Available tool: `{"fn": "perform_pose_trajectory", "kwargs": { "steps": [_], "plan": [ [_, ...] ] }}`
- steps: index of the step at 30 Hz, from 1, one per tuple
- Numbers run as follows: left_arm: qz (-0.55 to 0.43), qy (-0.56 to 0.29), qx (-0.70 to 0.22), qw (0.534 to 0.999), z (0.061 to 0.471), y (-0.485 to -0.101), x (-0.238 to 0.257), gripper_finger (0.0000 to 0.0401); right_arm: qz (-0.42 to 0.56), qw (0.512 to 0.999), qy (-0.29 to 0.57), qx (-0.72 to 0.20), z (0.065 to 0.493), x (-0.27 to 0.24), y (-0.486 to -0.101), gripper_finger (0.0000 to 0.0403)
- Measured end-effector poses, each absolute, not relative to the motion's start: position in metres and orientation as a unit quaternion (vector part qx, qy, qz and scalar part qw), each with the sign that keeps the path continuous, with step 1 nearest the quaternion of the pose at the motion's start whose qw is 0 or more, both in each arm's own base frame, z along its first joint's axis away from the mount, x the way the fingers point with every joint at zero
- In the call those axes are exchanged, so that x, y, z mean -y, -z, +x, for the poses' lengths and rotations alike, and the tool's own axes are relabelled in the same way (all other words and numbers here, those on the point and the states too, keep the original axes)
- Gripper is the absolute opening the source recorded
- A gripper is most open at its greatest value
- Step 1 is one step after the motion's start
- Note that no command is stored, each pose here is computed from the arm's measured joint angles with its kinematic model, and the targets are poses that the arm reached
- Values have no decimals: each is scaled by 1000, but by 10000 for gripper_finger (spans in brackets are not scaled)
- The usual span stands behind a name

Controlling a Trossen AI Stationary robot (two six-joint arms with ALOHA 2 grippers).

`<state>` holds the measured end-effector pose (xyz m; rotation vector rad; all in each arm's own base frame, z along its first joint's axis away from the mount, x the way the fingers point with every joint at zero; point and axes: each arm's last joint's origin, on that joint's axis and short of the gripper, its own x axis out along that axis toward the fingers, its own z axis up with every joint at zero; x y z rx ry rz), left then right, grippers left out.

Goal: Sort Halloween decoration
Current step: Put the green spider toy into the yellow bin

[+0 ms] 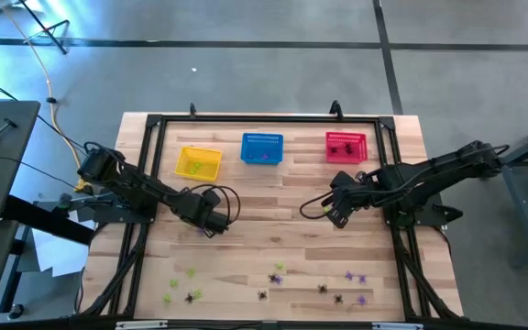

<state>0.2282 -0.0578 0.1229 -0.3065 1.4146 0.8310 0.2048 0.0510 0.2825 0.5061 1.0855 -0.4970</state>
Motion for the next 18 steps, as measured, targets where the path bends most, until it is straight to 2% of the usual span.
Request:
{"fn": "perform_pose_trajectory", "kwargs": {
  "steps": [5, 11, 18],
  "plan": [
    [-143, -365, -628, 673, 229, -122, 58, 127, 236, 797, 232, -505, 205, -51, -282, 130],
    [-156, -357, -629, 673, 232, -122, 60, 17, 236, 797, 232, -505, 205, -51, -283, 130],
    [-138, -355, -638, 669, 242, -135, 62, 5, 236, 797, 231, -505, 205, -51, -283, 130]
  ]
}}
